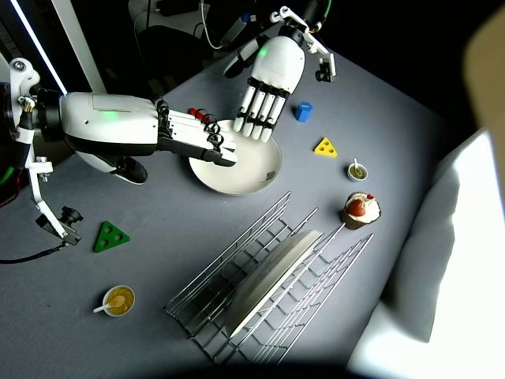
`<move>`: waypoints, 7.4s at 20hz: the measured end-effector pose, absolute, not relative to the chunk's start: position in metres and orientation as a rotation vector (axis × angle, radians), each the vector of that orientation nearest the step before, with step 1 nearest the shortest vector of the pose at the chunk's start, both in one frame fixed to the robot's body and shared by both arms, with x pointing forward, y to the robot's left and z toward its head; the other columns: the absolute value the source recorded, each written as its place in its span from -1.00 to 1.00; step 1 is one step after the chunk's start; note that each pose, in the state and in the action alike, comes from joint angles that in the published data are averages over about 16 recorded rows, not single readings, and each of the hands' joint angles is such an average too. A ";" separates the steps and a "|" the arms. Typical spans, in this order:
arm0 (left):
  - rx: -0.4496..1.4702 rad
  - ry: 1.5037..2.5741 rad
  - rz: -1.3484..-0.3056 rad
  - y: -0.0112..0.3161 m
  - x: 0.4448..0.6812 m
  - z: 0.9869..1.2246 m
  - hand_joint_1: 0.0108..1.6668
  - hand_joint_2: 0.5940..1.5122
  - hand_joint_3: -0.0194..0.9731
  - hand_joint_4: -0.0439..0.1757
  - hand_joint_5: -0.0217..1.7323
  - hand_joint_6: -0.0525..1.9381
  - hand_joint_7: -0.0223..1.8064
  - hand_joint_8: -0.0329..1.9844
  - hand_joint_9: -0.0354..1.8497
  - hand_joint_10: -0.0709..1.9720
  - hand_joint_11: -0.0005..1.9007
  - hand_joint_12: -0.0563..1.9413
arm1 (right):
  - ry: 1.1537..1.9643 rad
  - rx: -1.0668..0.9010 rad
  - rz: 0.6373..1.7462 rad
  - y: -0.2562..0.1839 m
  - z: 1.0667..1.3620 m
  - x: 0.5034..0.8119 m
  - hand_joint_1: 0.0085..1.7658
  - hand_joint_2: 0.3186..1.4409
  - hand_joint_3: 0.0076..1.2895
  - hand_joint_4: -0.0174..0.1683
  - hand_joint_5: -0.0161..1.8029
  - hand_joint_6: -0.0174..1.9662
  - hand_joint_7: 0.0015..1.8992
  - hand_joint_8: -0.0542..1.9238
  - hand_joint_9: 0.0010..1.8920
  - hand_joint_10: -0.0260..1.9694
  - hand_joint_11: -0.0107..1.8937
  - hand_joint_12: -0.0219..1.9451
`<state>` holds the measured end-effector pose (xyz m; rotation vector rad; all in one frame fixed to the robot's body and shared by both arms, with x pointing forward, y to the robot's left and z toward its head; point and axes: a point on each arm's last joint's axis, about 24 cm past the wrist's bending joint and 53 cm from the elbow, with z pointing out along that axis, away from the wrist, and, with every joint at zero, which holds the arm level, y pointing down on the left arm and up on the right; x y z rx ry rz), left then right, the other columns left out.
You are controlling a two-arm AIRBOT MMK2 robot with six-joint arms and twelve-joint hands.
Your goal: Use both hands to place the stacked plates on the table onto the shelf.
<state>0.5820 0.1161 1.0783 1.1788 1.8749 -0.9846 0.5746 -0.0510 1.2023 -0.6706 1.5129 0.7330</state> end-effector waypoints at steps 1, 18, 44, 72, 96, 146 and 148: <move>1.183 1.879 -0.977 0.117 0.582 1.076 -0.99 -0.10 -0.94 -0.64 -0.84 -0.96 -0.80 -0.97 -0.80 -0.93 -0.86 -0.93 | 1.512 -0.672 0.732 -0.051 1.203 0.575 0.16 -0.13 -0.99 -0.76 -0.83 -0.97 -0.88 -0.93 -0.83 -0.96 -0.73 -0.93; 1.243 1.950 -0.910 0.135 0.574 1.046 -0.99 -0.11 -0.94 -0.65 -0.86 -0.97 -0.82 -0.98 -0.80 -0.94 -0.85 -0.94 | 1.457 -0.797 0.723 -0.026 1.210 0.553 0.17 -0.14 -0.99 -0.76 -0.81 -0.96 -0.87 -0.93 -0.83 -0.96 -0.73 -0.94; 1.248 1.975 -0.918 0.139 0.573 1.040 -0.99 -0.10 -0.94 -0.66 -0.87 -0.98 -0.84 -0.98 -0.81 -0.94 -0.85 -0.95 | 1.491 -1.045 0.692 0.055 1.148 0.566 0.28 -0.10 -0.99 -0.76 -0.75 -0.96 -0.80 -0.93 -0.75 -0.96 -0.63 -0.91; 1.195 1.958 -0.937 0.138 0.582 1.050 -0.99 -0.11 -0.94 -0.65 -0.88 -0.98 -0.83 -0.98 -0.80 -0.93 -0.83 -0.94 | 1.432 -1.014 0.726 0.083 1.166 0.582 0.71 0.07 -0.99 -0.88 -0.07 -0.48 0.06 -0.57 0.13 -0.37 0.08 -0.43; 0.771 1.745 -1.045 0.164 0.649 1.165 -1.00 -0.10 -0.94 -0.60 -0.81 -0.95 -0.78 -0.96 -0.77 -0.92 -0.79 -0.93 | 1.564 -0.670 0.931 0.025 1.256 0.542 0.55 0.13 -0.99 -0.88 0.12 -0.18 0.29 -0.60 0.28 -0.38 0.22 -0.19; 0.835 1.643 -1.192 0.128 0.602 1.189 -1.00 -0.11 -0.94 -0.60 -0.79 -0.95 -0.76 -0.96 -0.76 -0.92 -0.81 -0.93 | 1.492 -0.180 1.054 -0.053 1.336 0.613 0.61 0.13 -0.99 -0.91 0.02 -0.08 0.14 -0.36 0.26 -0.36 0.00 0.35; 0.837 1.628 -1.195 0.123 0.600 1.191 -1.00 -0.11 -0.94 -0.60 -0.79 -0.95 -0.76 -0.96 -0.76 -0.92 -0.81 -0.94 | 1.492 -0.178 1.050 -0.054 1.335 0.614 0.61 0.13 -0.99 -0.91 0.02 -0.08 0.15 -0.38 0.26 -0.36 0.00 0.34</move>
